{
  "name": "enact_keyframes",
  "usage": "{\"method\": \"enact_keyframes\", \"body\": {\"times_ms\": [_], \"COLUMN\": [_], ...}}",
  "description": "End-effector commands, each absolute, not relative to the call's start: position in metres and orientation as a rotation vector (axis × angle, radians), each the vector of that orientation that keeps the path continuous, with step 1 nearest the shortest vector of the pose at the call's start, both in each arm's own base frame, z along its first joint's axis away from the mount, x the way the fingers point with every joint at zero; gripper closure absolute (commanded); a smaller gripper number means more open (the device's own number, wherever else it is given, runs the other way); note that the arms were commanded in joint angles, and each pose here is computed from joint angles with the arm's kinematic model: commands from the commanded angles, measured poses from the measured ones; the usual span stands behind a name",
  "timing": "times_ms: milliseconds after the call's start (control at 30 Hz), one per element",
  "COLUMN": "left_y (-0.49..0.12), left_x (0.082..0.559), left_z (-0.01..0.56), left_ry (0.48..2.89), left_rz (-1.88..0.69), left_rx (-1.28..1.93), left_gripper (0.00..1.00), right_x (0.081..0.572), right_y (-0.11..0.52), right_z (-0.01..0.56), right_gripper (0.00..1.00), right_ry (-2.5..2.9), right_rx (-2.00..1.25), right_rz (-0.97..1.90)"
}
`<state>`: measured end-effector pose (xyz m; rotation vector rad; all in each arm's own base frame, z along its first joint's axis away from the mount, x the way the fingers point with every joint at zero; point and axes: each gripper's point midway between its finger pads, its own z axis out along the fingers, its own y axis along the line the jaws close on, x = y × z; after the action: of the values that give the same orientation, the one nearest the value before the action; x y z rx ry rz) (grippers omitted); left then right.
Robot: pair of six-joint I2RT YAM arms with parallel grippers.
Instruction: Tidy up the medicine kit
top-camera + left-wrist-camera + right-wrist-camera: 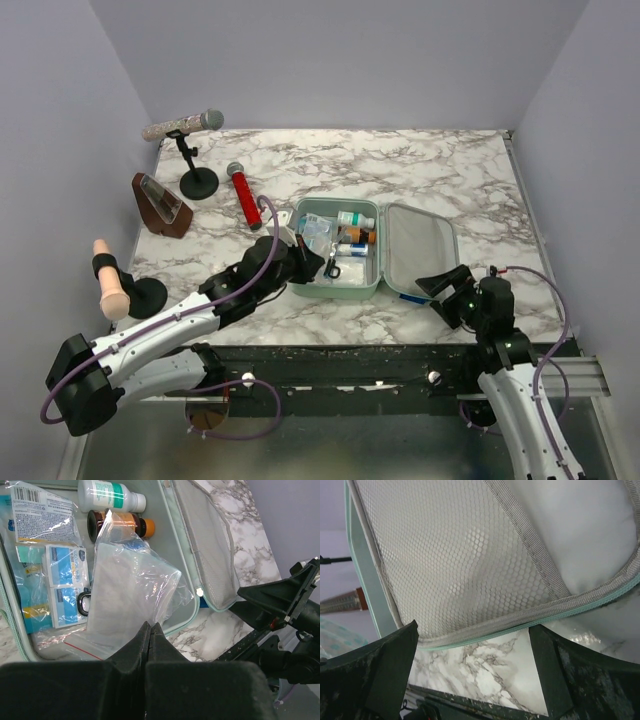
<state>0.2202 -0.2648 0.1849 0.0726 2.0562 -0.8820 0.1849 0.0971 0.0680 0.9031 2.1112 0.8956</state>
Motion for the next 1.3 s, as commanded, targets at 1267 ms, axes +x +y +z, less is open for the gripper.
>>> {"method": "enact_keyframes", "body": {"times_ms": [1267], "left_y": [-0.254], "left_x": [0.22], "left_z": [0.191], "left_ry": [2.026], "left_rz": [-0.813], "left_rx": [0.125], "left_gripper": [1.0], "right_x": [0.295], "right_y": [0.115], "right_z": [0.286], "right_gripper": [0.0], "right_ry": [1.594], "right_rx": [0.205], "right_rz": [0.887]}}
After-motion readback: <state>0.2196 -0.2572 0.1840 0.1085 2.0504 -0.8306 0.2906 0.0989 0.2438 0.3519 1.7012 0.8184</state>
